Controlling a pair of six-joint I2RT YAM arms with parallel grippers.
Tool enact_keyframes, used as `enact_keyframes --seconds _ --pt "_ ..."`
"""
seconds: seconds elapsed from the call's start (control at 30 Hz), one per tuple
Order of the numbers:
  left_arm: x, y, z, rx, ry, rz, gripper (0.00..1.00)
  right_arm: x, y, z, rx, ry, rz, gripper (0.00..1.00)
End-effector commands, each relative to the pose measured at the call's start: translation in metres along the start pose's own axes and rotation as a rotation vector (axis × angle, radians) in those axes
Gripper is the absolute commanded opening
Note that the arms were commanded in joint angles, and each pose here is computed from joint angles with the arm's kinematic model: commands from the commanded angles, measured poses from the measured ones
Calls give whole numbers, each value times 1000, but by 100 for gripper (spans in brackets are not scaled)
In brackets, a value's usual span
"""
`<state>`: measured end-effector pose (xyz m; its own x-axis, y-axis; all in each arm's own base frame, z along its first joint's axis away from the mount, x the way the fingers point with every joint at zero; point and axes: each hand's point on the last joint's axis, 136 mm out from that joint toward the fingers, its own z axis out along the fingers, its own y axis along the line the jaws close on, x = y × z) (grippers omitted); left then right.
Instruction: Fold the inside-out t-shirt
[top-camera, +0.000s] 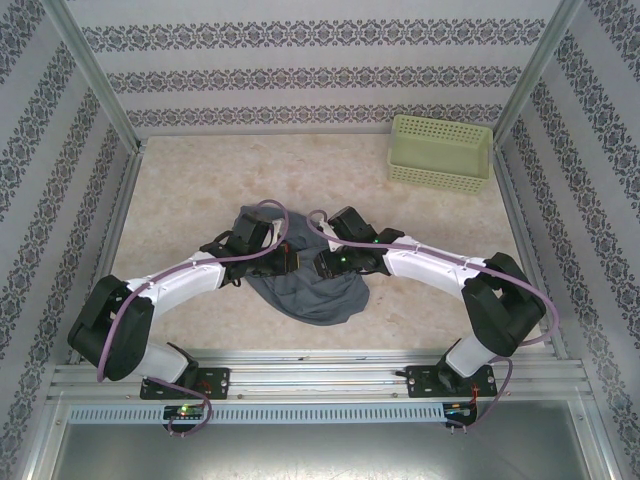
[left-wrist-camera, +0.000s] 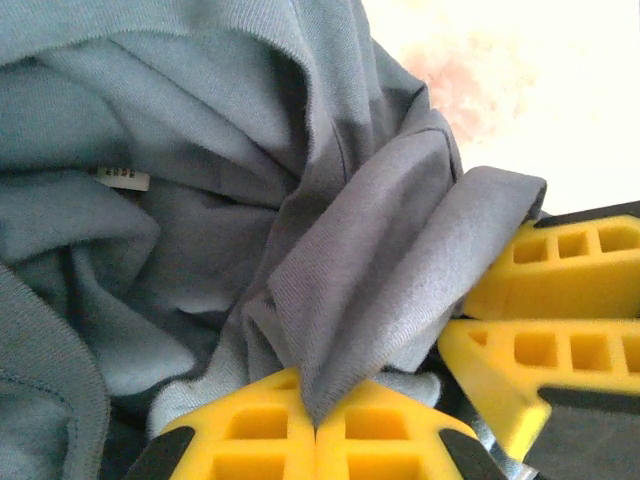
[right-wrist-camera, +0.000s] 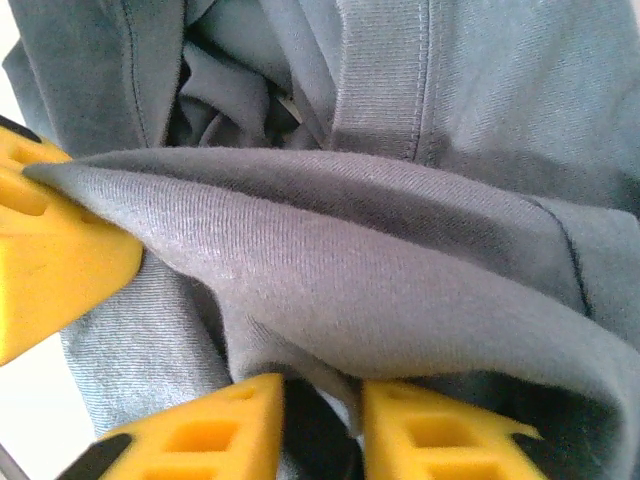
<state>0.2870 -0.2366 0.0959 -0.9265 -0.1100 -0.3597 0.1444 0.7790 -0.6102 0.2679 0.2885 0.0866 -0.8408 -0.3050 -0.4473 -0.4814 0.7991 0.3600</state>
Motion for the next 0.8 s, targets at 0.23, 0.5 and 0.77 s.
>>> enact_keyframes --seconds 0.23,0.5,0.77 --pt "-1 0 -2 9 21 0 6 -9 7 -43 92 -57 12 0" --pt "-4 -21 -18 -29 2 90 35 -9 9 -131 204 -182 46 0" --pt "-12 29 -45 -297 -98 65 71 22 -24 -200 354 -260 122 0"
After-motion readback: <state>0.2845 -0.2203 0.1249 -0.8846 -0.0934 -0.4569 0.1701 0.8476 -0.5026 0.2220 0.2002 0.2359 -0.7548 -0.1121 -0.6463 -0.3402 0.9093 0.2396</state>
